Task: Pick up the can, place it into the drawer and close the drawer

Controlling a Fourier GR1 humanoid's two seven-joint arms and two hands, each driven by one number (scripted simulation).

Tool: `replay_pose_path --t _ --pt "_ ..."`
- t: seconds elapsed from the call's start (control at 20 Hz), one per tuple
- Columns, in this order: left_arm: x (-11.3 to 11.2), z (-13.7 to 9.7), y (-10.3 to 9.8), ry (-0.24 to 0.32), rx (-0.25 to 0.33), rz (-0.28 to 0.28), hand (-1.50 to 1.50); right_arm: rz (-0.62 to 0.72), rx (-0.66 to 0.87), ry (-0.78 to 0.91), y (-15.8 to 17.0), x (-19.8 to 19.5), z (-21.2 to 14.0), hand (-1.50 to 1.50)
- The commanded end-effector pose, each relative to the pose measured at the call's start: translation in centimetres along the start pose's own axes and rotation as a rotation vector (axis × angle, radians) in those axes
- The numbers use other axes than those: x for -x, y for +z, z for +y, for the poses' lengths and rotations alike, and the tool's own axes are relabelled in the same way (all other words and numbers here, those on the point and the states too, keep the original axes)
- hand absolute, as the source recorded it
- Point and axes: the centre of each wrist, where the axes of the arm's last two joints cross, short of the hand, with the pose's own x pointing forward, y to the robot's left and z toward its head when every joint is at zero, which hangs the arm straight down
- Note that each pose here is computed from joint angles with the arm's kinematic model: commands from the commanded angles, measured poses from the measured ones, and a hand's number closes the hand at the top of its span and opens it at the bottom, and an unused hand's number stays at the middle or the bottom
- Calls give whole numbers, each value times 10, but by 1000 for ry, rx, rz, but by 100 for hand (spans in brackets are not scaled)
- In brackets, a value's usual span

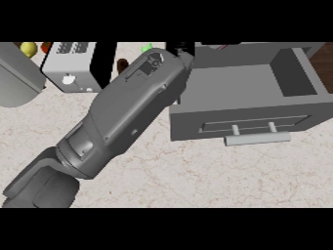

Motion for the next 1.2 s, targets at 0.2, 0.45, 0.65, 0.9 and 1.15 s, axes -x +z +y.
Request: replay_pose_path --t 0.2,0.45,0.65,0.9,1.15 --pt "6 -5 -2 -68 -26 27 150 -6 -32 -1 -10 1 6 -150" --pt "15 -5 0 -81 -84 52 -150 -17 -17 -8 -16 -9 11 -150" --pt "20 -1 -2 -93 -83 47 -150 -8 -31 16 -5 -6 7 -150" --pt "20 -2 -3 -98 -114 41 -150 -6 -19 13 -7 -3 4 -150" --pt "29 6 -5 -75 -142 23 -150 10 -34 1 -10 -7 -1 -150"
